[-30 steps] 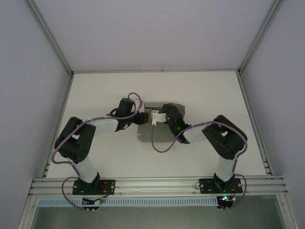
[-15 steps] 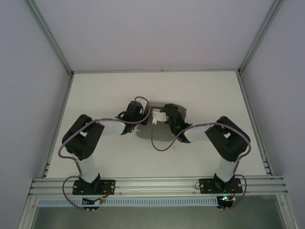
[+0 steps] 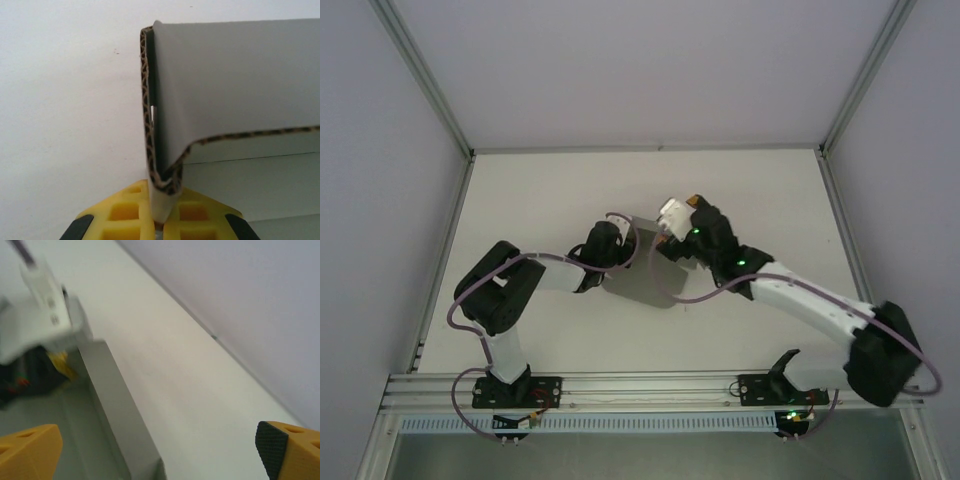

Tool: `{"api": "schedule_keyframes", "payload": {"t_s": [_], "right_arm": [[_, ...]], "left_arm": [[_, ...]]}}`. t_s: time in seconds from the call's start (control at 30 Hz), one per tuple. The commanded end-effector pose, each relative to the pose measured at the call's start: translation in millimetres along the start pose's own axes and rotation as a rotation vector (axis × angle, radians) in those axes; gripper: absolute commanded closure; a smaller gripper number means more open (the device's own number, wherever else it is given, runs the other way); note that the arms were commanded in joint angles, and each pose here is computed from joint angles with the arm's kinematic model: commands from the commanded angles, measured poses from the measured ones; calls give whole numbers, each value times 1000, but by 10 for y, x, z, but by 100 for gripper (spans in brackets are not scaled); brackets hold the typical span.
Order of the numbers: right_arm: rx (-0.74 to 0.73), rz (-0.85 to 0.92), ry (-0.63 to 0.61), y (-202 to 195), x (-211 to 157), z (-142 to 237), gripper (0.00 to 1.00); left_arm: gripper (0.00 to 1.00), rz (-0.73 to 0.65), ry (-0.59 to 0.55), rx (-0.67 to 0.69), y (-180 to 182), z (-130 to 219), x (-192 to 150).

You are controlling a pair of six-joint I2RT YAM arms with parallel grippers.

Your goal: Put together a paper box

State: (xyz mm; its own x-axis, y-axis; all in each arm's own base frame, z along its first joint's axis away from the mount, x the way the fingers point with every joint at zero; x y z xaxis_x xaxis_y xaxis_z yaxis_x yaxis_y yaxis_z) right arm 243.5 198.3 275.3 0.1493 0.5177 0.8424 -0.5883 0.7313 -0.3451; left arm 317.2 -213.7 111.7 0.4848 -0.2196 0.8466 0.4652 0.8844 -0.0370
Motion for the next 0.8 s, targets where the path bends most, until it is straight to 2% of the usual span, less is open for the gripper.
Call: {"api": "schedule_keyframes", "payload": {"t_s": [0.0,0.1,0.17,0.47,0.67,0.77], "right_arm": [[150,-387,121,-38,-112,117,0],[192,-617,193,-300,-102,41,0],[278,-683,239,-409,-131,-98,0],[351,-527,409,-381,-272,-882,1],[425,-498,484,-262,-467,-1128,7],[415,-491,536,-200,-649,-1184,9]], "left_arm": [[100,-35,-25,-73,-110,71,-44],[100,-30,-59,-116,-153,117,-111],[100,-29,-69,-131,-171,126,-143],[100,-92,-6,-115,-286,28,-229],[100,-101,14,-116,-334,-11,-246],[99,-81,13,-121,-341,-28,-240]]}}
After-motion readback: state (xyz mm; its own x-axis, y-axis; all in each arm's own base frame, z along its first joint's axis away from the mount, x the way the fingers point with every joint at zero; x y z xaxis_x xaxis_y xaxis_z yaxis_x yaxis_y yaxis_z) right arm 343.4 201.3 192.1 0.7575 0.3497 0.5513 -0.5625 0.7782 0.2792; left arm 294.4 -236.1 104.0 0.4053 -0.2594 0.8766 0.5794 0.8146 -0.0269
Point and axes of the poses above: each hand's point on the last joint's axis, 136 mm out from that joint toward the fingers, its own z axis back along the fingers, its own y axis along the line the jaws close on, x = y × z, the point moved 10 cm from there along z, back along the fingers, and after that the axes turned 3 degrees about -z, right-handed, at the moved point
